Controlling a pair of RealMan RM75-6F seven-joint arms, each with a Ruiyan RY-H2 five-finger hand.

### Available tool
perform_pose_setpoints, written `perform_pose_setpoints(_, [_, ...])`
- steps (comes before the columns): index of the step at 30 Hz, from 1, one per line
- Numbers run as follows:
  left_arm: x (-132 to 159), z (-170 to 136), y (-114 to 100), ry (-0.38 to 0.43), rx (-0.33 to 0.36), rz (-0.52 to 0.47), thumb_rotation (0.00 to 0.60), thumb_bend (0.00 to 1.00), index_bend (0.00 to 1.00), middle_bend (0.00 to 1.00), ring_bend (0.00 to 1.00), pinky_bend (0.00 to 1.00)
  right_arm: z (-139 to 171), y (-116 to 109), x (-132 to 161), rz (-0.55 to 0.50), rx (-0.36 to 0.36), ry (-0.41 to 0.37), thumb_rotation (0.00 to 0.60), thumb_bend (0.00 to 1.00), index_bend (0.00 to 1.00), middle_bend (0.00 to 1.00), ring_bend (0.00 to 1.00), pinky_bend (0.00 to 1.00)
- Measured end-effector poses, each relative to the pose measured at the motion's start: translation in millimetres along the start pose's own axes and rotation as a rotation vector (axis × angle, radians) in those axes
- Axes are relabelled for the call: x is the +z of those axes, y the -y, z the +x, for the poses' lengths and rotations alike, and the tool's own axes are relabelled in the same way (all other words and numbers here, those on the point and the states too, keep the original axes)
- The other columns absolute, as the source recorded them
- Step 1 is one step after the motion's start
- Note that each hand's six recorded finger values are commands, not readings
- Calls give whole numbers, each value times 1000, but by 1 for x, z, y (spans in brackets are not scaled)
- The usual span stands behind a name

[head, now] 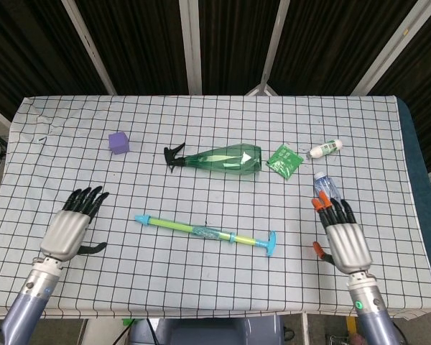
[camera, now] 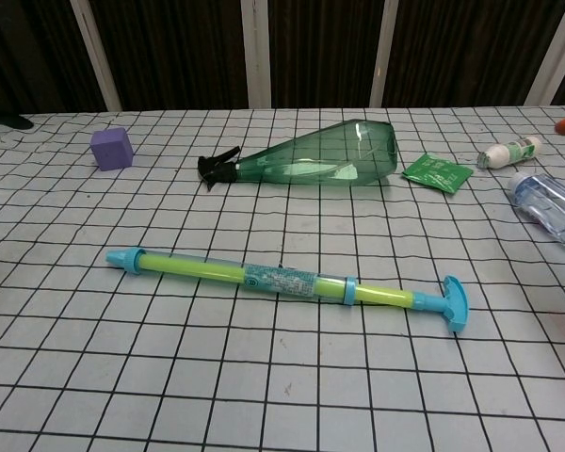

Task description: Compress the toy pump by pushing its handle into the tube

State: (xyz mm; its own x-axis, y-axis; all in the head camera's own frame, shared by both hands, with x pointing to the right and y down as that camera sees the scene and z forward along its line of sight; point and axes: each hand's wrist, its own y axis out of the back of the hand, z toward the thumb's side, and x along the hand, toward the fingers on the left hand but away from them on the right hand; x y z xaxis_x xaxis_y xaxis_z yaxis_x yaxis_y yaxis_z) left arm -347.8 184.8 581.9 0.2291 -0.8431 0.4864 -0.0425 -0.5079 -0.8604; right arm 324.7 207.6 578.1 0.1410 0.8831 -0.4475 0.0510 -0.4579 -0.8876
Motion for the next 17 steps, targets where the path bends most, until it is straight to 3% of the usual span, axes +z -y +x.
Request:
perform_pose_setpoints(7, [-43, -54, -8, -102, 94, -29, 600, 165, 0, 0, 0, 0, 50, -21, -61, 47, -135, 33, 600, 353, 0, 0, 0, 0])
perform_pose_setpoints(12, [-67, -83, -5, -137, 114, 35, 600, 165, 0, 0, 0, 0, 75, -21, -88, 71, -140, 95, 600, 353, 0, 0, 0, 0])
perform_pose_setpoints(17, [-82, -83, -11, -165, 154, 48, 600, 165, 0, 0, 0, 0, 79, -20, -96, 25, -124, 150, 600, 353, 0, 0, 0, 0])
